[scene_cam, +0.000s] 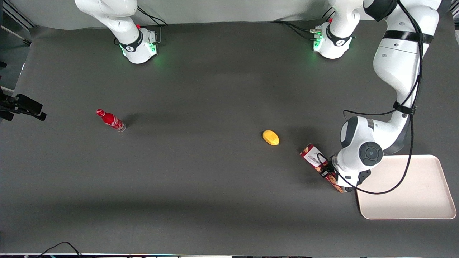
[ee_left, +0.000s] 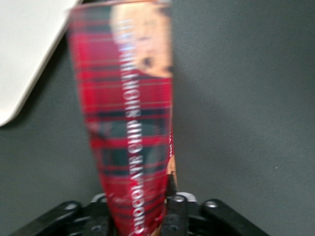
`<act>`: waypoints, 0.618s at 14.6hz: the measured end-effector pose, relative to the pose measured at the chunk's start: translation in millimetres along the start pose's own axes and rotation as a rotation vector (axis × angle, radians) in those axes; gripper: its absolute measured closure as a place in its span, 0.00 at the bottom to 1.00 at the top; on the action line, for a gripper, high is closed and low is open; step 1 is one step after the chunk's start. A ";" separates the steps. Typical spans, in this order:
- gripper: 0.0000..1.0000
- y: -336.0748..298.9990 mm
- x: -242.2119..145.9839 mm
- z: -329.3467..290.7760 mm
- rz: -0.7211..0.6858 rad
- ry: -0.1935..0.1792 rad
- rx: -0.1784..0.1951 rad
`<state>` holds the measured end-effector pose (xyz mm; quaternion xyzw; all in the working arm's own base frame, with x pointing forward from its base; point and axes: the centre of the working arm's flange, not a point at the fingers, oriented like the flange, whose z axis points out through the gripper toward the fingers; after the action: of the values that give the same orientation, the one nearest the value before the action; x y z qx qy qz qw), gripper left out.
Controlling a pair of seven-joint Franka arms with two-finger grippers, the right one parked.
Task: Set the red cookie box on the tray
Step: 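Close the left gripper on the box and lift it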
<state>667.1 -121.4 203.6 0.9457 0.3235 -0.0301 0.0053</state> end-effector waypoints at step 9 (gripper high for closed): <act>0.83 -5.5 30.2 -102.9 -0.004 0.012 0.049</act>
<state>693.1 -95.5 304.5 0.9451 0.3246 -0.0325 -0.0199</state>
